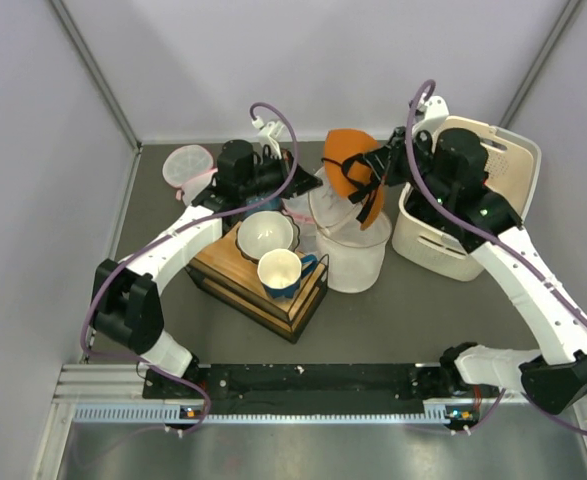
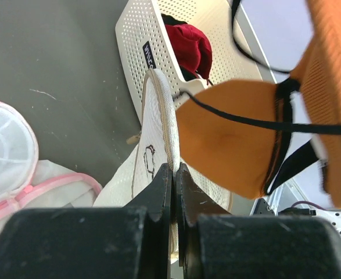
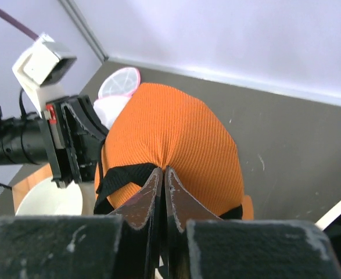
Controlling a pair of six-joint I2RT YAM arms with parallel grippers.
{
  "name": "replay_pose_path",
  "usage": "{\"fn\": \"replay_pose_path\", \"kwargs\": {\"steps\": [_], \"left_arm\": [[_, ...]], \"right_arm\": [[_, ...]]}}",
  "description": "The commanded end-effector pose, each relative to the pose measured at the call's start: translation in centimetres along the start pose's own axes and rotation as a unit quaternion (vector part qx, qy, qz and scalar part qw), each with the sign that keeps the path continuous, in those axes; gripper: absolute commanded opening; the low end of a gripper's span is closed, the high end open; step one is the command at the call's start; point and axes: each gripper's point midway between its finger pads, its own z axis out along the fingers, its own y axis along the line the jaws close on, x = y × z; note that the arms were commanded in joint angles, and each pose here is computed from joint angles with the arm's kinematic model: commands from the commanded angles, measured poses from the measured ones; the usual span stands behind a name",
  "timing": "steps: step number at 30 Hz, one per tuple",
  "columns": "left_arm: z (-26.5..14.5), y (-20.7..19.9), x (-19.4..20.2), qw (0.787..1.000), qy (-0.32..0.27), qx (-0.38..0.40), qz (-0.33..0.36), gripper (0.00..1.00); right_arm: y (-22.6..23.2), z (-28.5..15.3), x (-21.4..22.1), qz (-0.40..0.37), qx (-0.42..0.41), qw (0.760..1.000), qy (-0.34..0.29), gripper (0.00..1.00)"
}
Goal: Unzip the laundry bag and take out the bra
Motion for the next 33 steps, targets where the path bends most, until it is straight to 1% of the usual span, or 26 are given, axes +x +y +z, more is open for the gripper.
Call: {"fn": "replay_pose_path", "kwargs": {"steps": [1, 3, 7, 11, 14, 15, 17, 18, 20, 23, 24, 26, 27, 28, 32, 33], "left_arm": [[0.0, -2.0, -2.1, 0.999, -0.024, 0.031, 0.029, 0.0], [0.0, -1.9, -2.1, 0.999, -0.024, 0.031, 0.029, 0.0], [0.0, -2.0, -2.1, 0.999, -0.024, 0.031, 0.031, 0.0], [0.0, -2.1, -2.3, 0.999, -0.025, 0.031, 0.032, 0.0], [-0.1, -2.1, -2.3, 0.999, -0.026, 0.032, 0.034, 0.0], [-0.2, -2.3, -2.4, 0.998, -0.027, 0.033, 0.035, 0.0], [-0.2, -2.4, -2.5, 0.998, -0.027, 0.034, 0.035, 0.0], [-0.3, -2.4, -2.5, 0.998, -0.028, 0.035, 0.036, 0.0], [-0.3, -2.6, -2.7, 0.998, -0.03, 0.036, 0.037, 0.0], [-0.4, -3.4, -2.8, 0.998, -0.03, 0.046, 0.037, 0.0], [-0.5, -3.8, -3.0, 0.997, -0.032, 0.049, 0.041, 0.0], [-0.3, -4.7, -2.7, 0.997, -0.028, 0.059, 0.046, 0.0], [-0.3, -5.1, -2.9, 0.996, -0.029, 0.063, 0.052, 0.0], [-0.2, -5.4, -2.7, 0.996, -0.027, 0.067, 0.055, 0.0], [0.3, -6.3, -2.2, 0.995, -0.02, 0.078, 0.06, 0.0], [0.3, -6.4, -2.3, 0.995, -0.02, 0.08, 0.061, 0.0]], "right_arm": [[1.2, -2.1, -6.5, -0.023, 0.002, 0.996, -0.087, 0.0], [1.2, -2.5, -7.6, -0.03, 0.006, 0.994, -0.101, 0.0], [0.1, -4.4, -11.5, -0.049, 0.055, 0.986, -0.153, 0.0], [-1.1, -5.9, -14.1, -0.063, 0.087, 0.977, -0.184, 0.0], [-2.9, -7.2, -15.7, -0.056, 0.104, 0.972, -0.204, 0.0], [-4.6, -7.7, -16.0, -0.046, 0.124, 0.969, -0.208, 0.0], [-5.8, -8.1, -16.1, -0.04, 0.133, 0.968, -0.211, 0.0], [-7.6, -8.5, -15.9, -0.037, 0.158, 0.964, -0.209, 0.0], [-9.3, -8.7, -15.2, -0.031, 0.181, 0.962, -0.204, 0.0], [-13.4, -8.9, -13.0, -0.006, 0.226, 0.957, -0.183, 0.0], [-14.8, -8.6, -11.2, 0.011, 0.24, 0.956, -0.167, 0.0], [-17.8, -9.4, -9.7, 0.032, 0.276, 0.947, -0.16, 0.0], [-19.3, -9.1, -7.6, 0.045, 0.289, 0.946, -0.137, 0.0], [-21.1, -9.4, -6.6, 0.056, 0.309, 0.941, -0.129, 0.0], [-25.1, -8.3, -1.3, 0.085, 0.347, 0.931, -0.071, 0.0], [-25.5, -8.1, -0.4, 0.09, 0.351, 0.93, -0.056, 0.05]]}}
